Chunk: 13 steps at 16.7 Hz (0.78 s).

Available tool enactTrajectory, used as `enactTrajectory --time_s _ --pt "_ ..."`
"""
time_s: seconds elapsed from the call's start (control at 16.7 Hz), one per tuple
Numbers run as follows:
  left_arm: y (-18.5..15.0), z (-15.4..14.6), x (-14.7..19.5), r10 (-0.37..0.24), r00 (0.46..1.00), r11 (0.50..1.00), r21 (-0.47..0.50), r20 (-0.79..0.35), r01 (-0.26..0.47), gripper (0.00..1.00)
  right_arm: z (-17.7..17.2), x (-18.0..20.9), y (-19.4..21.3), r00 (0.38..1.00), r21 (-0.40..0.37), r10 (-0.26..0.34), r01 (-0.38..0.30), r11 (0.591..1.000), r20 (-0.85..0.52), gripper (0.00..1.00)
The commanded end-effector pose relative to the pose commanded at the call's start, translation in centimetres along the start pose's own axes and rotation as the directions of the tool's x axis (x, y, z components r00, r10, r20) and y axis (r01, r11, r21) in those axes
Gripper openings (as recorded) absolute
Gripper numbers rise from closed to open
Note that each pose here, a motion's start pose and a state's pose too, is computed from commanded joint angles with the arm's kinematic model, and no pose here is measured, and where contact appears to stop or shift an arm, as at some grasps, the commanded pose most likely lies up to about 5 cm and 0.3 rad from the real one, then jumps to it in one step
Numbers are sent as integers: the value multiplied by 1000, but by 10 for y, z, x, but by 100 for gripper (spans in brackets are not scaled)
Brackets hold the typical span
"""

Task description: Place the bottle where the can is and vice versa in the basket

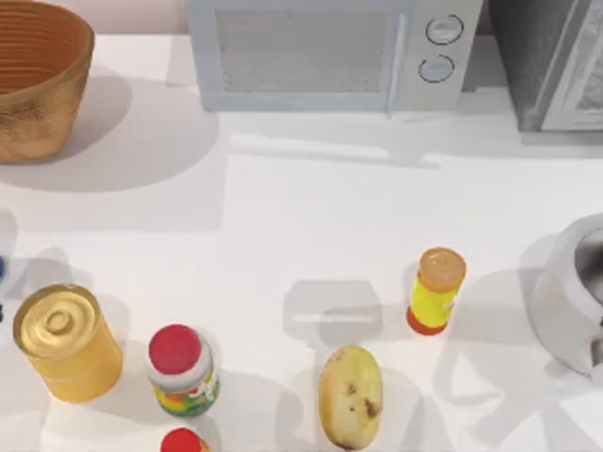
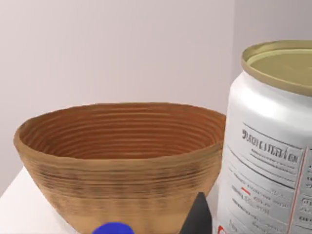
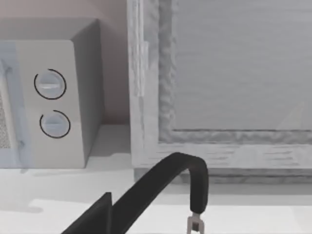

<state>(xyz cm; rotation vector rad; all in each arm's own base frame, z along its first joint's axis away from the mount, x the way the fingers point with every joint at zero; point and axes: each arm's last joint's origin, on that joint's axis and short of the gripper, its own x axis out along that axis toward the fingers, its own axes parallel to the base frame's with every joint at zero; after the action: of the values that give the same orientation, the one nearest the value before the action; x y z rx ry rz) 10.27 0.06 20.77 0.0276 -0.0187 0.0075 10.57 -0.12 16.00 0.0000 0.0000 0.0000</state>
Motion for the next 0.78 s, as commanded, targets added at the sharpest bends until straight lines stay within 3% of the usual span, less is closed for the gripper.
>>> enactTrajectory --time_s 0.3,0.78 --pt "-3 -46 2 -8 1000 1000 -27 -16 7 0 0 0 0 1000 0 0 0 1000 0 100" --pt "-3 -42 3 -19 1000 1000 -23 -14 19 0 0 0 0 1000 0 0 0 1000 0 100"
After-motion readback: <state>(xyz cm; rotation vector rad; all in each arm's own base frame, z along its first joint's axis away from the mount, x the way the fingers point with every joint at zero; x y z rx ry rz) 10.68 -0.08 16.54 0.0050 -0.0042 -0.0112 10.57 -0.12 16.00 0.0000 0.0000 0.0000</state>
